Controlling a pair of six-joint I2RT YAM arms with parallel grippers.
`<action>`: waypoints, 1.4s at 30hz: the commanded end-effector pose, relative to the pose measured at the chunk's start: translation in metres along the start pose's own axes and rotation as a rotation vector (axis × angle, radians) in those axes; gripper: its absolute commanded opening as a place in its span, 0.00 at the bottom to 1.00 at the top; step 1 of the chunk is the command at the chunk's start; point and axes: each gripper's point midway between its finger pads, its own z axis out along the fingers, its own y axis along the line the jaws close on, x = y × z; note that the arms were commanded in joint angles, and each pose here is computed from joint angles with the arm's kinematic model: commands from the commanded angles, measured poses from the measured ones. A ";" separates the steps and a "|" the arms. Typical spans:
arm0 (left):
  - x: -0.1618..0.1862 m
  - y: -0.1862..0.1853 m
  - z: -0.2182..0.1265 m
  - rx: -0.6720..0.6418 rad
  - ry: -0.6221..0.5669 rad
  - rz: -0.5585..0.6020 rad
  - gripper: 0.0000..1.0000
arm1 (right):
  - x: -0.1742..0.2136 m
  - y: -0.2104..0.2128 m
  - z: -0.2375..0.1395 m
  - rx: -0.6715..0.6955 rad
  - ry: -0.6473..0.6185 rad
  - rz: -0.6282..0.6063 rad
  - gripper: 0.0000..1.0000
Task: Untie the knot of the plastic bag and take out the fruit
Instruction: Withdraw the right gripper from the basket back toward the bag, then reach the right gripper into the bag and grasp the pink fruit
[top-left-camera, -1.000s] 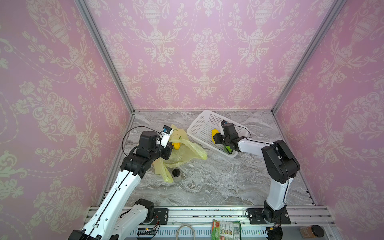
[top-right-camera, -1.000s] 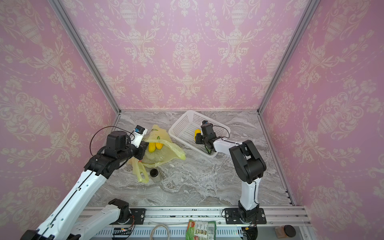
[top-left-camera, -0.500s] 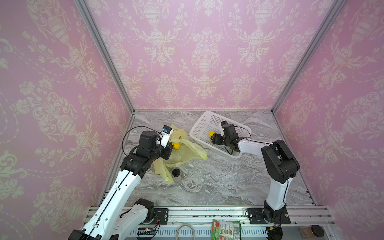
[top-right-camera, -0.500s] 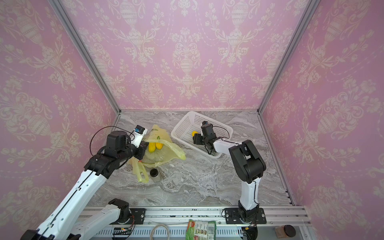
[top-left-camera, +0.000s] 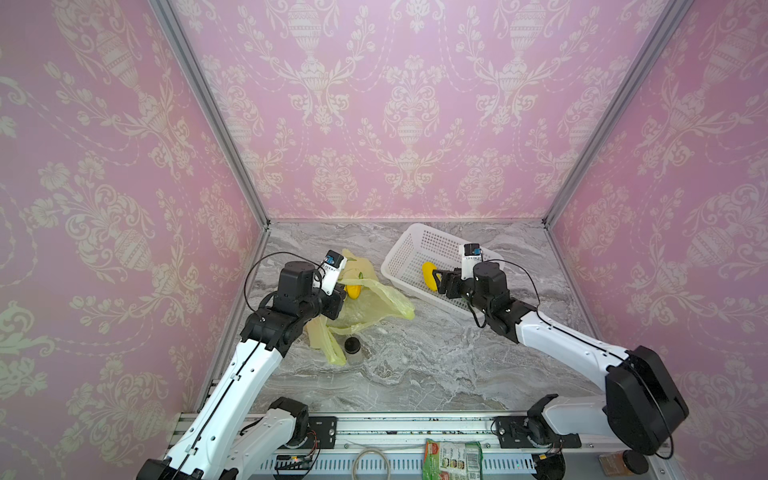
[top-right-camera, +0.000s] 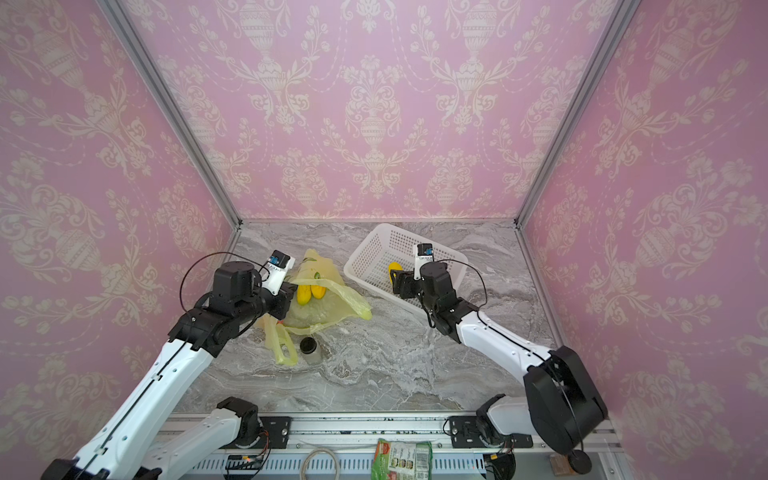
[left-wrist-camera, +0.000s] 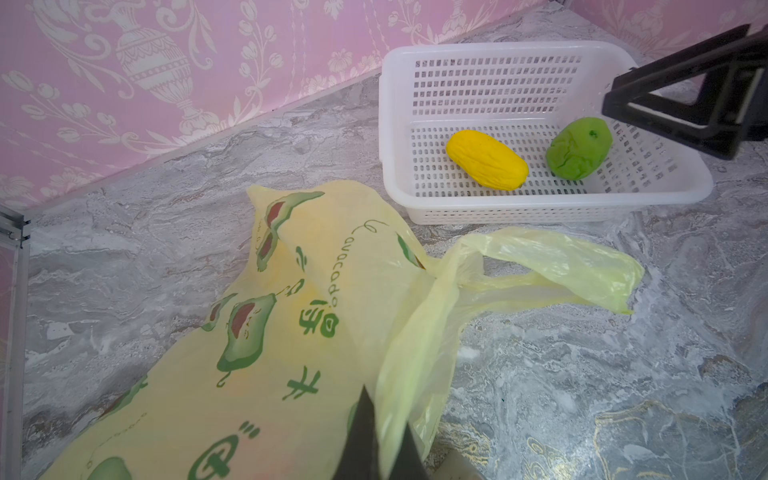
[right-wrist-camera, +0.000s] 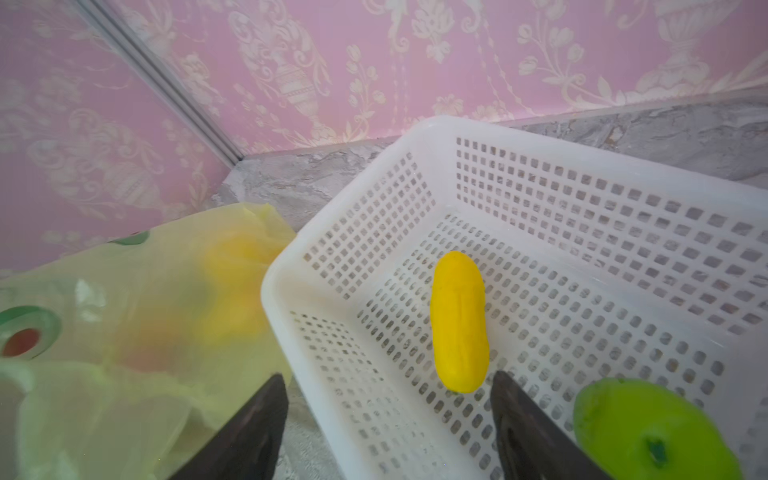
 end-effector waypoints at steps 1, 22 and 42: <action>0.004 -0.001 0.001 0.015 0.015 -0.009 0.00 | -0.017 0.042 -0.032 -0.092 -0.155 -0.161 0.78; 0.002 -0.001 -0.001 0.008 0.007 -0.002 0.00 | 0.117 0.252 -0.003 -0.581 0.028 -0.598 0.73; -0.001 -0.003 -0.004 0.017 -0.009 0.003 0.00 | 0.163 0.256 0.136 -0.519 0.295 -0.300 0.68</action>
